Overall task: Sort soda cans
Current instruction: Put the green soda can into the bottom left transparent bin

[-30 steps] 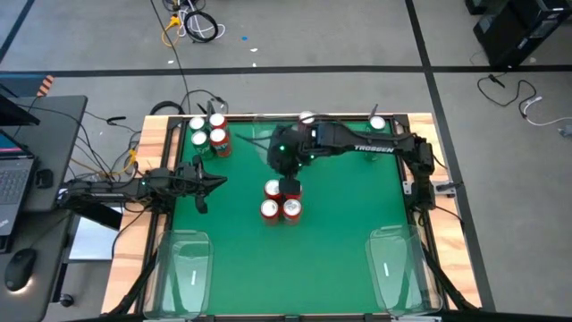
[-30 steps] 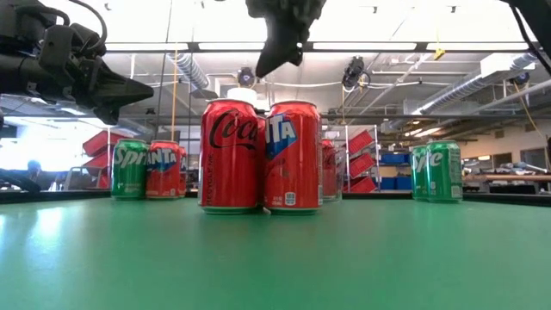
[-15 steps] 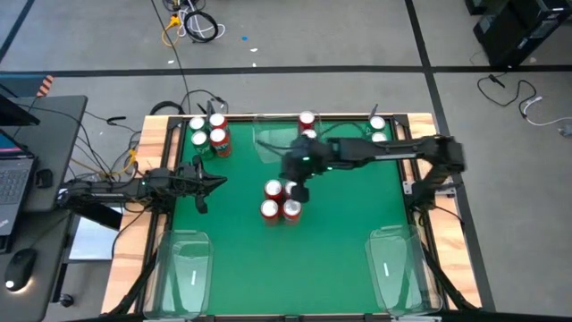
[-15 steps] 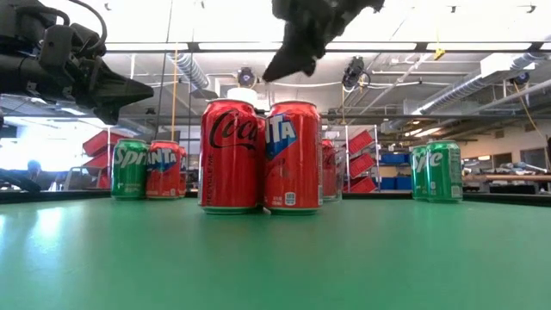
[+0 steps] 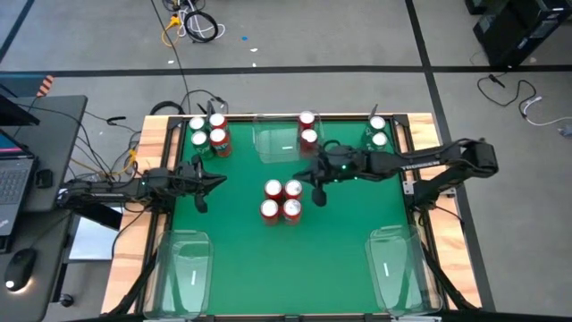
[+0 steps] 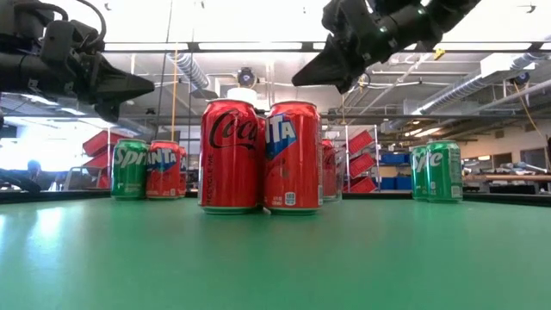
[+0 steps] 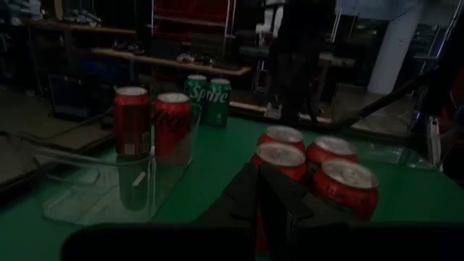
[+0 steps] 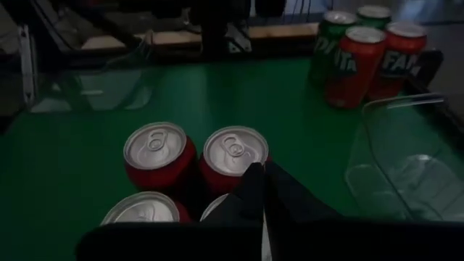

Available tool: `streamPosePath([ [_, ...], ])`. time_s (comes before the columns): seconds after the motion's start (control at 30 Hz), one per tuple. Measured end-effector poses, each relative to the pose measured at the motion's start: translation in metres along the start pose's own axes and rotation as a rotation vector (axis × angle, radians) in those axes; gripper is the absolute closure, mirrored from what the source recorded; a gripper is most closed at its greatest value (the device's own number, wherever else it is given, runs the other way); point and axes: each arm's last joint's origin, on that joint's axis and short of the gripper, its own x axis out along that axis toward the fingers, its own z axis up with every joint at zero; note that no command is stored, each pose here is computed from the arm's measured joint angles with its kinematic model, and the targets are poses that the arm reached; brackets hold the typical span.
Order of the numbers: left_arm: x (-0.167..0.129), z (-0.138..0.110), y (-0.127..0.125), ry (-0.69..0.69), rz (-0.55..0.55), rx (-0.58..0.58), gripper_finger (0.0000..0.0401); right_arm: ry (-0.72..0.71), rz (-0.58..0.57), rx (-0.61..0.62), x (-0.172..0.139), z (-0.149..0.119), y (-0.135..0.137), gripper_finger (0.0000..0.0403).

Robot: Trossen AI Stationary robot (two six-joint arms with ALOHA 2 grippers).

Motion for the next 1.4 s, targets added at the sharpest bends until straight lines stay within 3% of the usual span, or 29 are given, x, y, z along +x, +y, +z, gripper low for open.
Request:
streamPosePath([
  [0.17, 0.001, 0.023, -0.003, 0.010, 0.002, 0.009, 0.0382, -0.027, -0.022, -0.002, -0.007, 0.004, -0.007, 0.0402],
  [0.63, 0.030, 0.123, -0.019, 0.352, 0.136, 0.141, 0.0382, -0.034, -0.057, -0.024, -0.013, 0.007, -0.017, 0.0398],
  [0.83, 0.042, 0.158, -0.014, 0.537, 0.285, 0.143, 0.0382, -0.030, -0.057, -0.033, -0.013, 0.006, -0.017, 0.0400],
  [1.2, 0.046, 0.162, 0.025, 0.926, 0.610, 0.055, 0.0382, -0.030, -0.058, -0.042, -0.013, 0.006, -0.018, 0.0388],
  [1.4, 0.044, 0.153, 0.052, 1.135, 0.658, -0.020, 0.0382, -0.030, -0.058, -0.042, -0.013, 0.006, -0.018, 0.0387],
])
